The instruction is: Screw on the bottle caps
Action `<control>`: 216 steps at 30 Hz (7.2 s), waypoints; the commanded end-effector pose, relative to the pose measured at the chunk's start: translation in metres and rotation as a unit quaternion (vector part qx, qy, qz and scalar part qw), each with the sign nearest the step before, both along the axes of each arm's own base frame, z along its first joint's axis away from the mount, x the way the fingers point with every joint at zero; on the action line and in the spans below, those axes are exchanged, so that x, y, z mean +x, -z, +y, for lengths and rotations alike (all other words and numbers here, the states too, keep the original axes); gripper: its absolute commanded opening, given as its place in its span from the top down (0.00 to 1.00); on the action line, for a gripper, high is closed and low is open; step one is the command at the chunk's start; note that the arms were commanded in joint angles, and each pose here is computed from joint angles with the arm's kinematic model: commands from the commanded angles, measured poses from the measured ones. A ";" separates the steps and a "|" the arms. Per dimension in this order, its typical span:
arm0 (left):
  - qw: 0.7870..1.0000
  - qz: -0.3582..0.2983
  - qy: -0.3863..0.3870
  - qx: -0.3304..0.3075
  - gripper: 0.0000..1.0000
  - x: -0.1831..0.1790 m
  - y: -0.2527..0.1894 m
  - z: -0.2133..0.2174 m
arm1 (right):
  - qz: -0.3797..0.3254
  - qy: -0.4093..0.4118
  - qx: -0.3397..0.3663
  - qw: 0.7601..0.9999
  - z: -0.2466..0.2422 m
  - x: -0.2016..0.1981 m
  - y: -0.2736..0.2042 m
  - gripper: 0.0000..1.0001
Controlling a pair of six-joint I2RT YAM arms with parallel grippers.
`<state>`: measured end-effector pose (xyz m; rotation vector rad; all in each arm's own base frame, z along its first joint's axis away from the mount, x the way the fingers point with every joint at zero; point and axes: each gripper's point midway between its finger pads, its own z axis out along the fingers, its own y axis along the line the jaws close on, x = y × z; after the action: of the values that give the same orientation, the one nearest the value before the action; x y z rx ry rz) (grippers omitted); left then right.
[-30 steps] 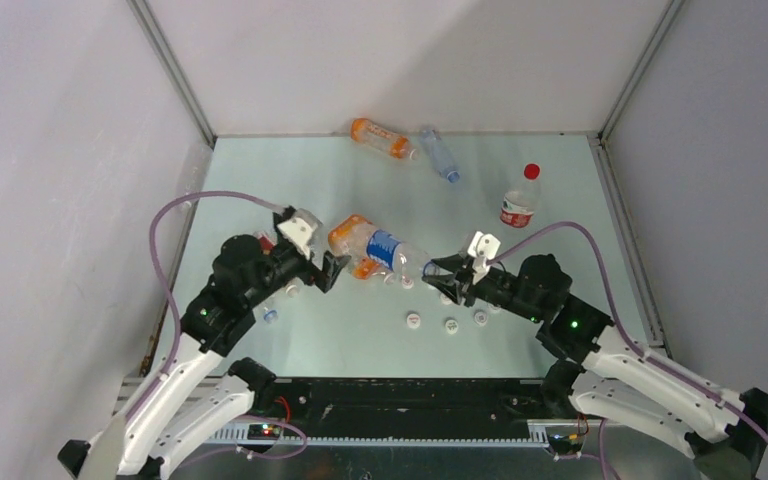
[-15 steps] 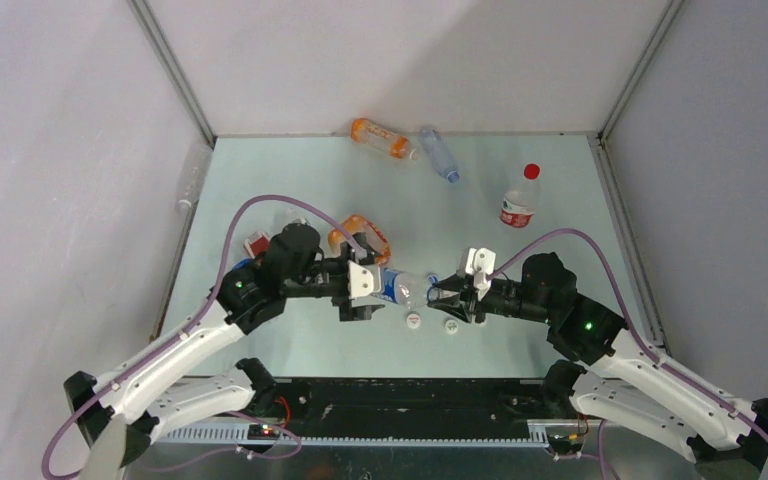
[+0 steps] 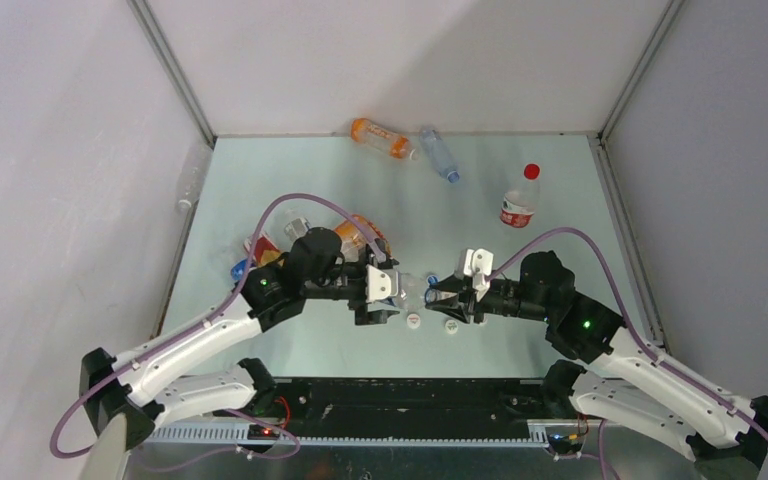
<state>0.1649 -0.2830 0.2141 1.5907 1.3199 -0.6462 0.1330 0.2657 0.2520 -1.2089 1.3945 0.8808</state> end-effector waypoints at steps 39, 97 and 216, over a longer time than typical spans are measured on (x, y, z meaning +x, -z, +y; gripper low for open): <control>0.962 0.061 -0.248 -0.092 0.46 0.054 -0.002 0.004 | 0.158 0.296 0.051 0.941 -0.050 0.070 0.002 0.01; 0.930 0.045 -0.336 -0.140 0.52 0.054 0.009 0.050 | 0.413 0.599 -0.179 0.661 -0.097 0.203 0.243 0.54; 0.935 -0.125 -0.160 -0.290 0.70 0.027 -0.065 -0.007 | 0.279 0.162 -0.127 0.938 0.012 0.035 0.017 1.00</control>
<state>0.1719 -0.2878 0.1722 1.2168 1.3185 -0.6216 0.1601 0.2770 0.2563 -1.1953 1.8517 0.8608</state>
